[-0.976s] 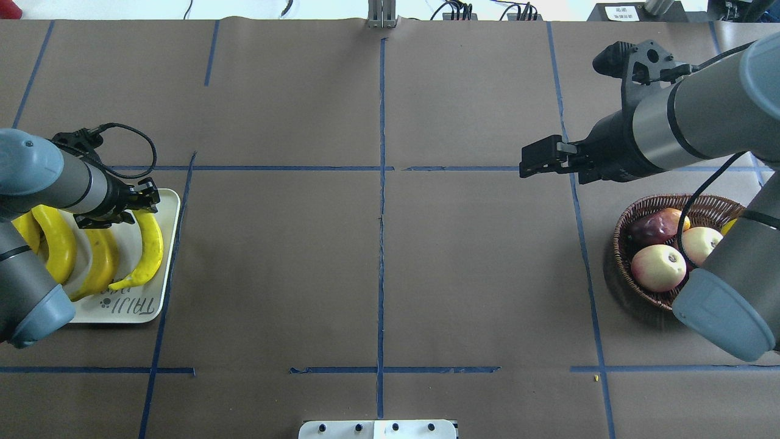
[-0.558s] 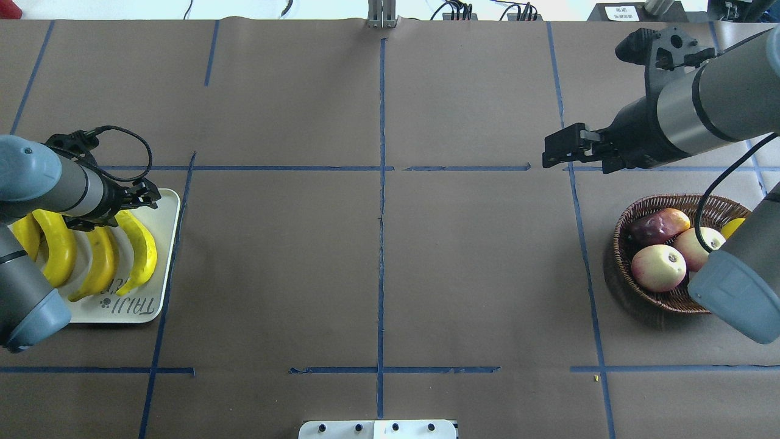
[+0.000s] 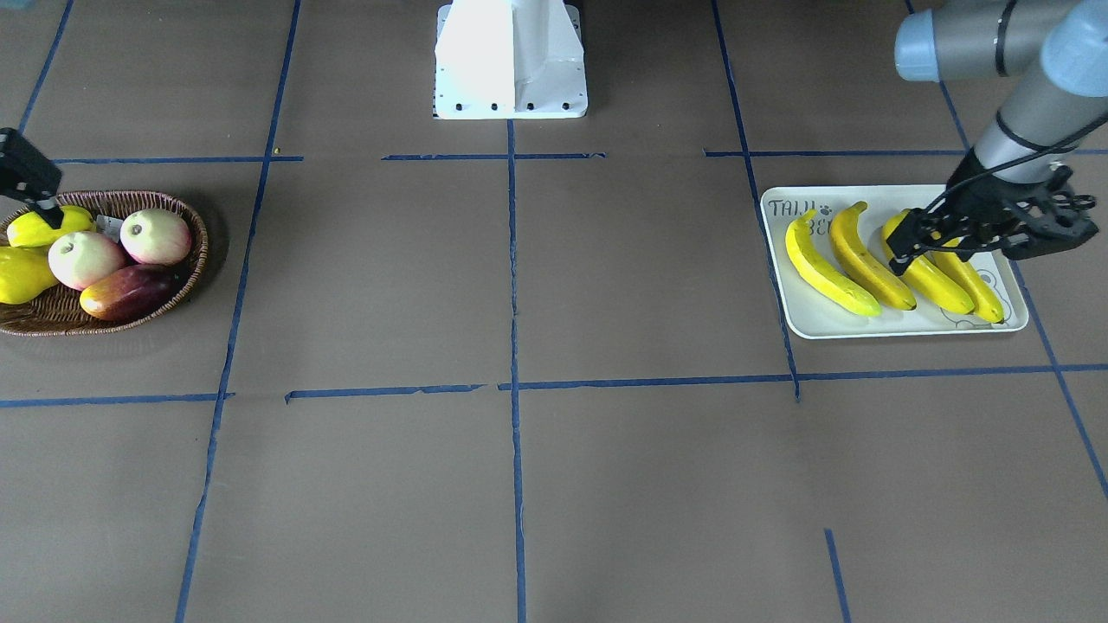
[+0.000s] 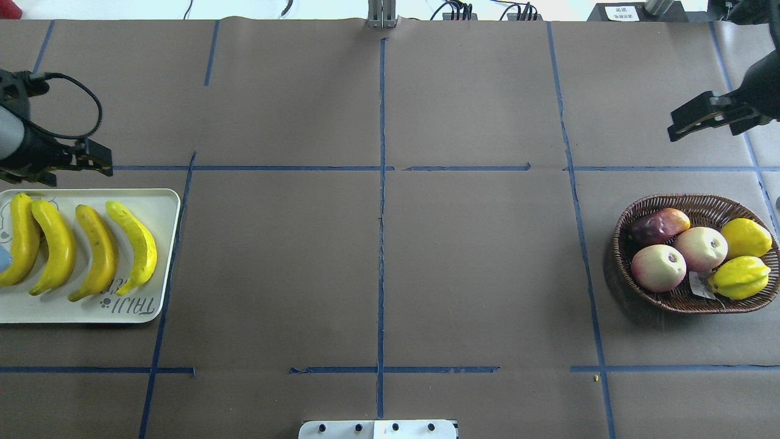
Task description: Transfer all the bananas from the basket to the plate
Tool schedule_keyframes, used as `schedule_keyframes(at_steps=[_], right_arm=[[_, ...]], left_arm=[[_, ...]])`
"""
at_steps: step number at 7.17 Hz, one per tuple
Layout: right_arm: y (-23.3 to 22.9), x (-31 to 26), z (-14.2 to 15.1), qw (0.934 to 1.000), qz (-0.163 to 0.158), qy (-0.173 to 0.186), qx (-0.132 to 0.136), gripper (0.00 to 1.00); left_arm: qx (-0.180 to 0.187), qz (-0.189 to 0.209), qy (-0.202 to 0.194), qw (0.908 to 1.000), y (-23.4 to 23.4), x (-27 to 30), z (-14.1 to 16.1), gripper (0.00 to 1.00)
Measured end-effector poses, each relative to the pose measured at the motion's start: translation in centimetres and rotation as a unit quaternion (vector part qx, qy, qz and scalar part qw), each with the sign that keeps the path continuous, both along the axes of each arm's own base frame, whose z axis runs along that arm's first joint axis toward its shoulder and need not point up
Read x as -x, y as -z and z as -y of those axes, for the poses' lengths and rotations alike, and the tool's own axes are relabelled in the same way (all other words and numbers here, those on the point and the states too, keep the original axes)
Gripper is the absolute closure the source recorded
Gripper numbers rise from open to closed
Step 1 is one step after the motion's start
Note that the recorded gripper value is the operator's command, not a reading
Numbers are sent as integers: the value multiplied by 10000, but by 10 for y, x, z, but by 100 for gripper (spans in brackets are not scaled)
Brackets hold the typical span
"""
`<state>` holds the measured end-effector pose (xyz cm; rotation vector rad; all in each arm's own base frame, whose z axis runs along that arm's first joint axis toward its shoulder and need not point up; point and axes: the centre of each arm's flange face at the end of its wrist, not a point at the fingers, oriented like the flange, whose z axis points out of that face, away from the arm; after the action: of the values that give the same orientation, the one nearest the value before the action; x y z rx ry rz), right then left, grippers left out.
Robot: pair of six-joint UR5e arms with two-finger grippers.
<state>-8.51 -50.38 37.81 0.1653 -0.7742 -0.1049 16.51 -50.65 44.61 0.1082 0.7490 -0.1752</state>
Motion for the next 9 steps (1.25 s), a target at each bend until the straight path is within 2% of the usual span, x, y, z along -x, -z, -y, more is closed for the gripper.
schedule_keyframes(at_steps=[2,3,4,6,7,8,9], right_arm=[[-84,-67,16,9993,68,361,38,0],[-133,-96,9,9985,113,535,100,0],[-170,-119,-4,9978,152,622,158,0],[-190,-140,-9,9979,157,622,81,0],[-190,-143,-3,9980,103,622,-38,0],[-200,-144,1,9980,65,622,-45,0],[-228,-147,2,9981,59,598,151,0]], left_arm=[[-347,339,-594,9971,-24,81,14,0],[-367,425,-882,9945,-45,118,14,0],[-284,286,-1160,9924,-84,154,10,0],[-209,-244,-1578,9869,-159,195,0,0],[-147,-343,-1631,9859,-179,201,-6,0],[-63,-390,-1602,9863,-190,206,-12,0],[-6,-405,-1508,9877,-193,211,-14,0]])
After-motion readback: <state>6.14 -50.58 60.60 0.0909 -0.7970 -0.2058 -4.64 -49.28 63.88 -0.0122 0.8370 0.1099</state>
